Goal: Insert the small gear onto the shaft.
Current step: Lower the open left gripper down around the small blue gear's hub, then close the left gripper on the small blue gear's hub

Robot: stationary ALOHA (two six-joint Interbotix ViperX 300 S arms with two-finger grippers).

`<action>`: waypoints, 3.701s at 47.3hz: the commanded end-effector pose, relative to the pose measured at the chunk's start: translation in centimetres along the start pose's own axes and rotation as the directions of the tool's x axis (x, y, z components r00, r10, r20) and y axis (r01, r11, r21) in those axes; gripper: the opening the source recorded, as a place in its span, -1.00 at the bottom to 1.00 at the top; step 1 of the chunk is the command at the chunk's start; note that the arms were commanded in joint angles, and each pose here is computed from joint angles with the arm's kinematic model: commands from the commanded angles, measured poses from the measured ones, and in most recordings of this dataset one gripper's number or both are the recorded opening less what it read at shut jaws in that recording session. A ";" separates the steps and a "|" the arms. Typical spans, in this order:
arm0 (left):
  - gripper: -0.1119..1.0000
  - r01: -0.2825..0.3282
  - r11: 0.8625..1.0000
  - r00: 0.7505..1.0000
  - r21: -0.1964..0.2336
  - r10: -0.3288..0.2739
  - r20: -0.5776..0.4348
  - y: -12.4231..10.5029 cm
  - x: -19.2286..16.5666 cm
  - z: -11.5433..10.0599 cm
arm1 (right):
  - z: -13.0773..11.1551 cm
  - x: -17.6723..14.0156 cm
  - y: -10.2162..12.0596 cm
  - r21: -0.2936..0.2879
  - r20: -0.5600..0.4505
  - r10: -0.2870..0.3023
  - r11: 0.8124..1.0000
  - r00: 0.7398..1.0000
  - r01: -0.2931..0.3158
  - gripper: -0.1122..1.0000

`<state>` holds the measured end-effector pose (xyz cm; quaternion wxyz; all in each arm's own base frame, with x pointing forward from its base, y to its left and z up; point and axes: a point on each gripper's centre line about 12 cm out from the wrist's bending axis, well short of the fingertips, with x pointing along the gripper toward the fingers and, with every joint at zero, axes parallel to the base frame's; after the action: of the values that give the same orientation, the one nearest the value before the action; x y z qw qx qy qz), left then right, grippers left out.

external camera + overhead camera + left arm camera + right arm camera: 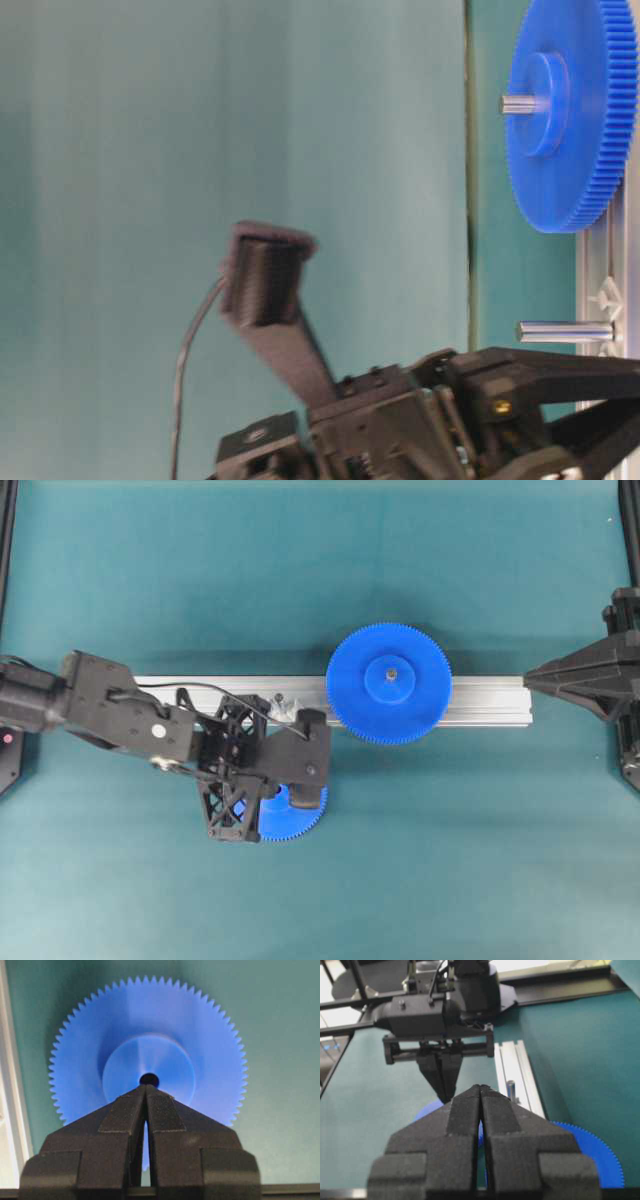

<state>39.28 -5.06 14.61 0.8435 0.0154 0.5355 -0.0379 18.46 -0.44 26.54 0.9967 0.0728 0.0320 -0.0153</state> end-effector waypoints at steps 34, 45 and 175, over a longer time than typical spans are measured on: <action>-0.79 0.006 1.000 0.999 0.016 -0.006 0.034 -0.6 -0.7 1.3 | 0.1 0.1 -0.1 0.013 -0.020 -0.010 1.000 1.000 0.010 -0.72; -0.79 0.008 1.000 1.000 0.020 -0.008 0.030 -0.8 -0.5 1.4 | -0.2 0.1 -0.1 0.037 -0.046 -0.012 0.999 0.999 0.014 -0.72; 0.88 0.001 0.999 0.998 0.040 0.001 -0.058 -0.6 1.9 1.2 | -0.9 0.0 -0.2 0.066 -0.081 -0.016 0.998 0.997 0.021 -0.72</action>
<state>40.80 -5.81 12.32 0.8163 0.0336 0.5747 -0.0474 18.26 -0.50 25.08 0.9914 0.1009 0.0802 -0.0221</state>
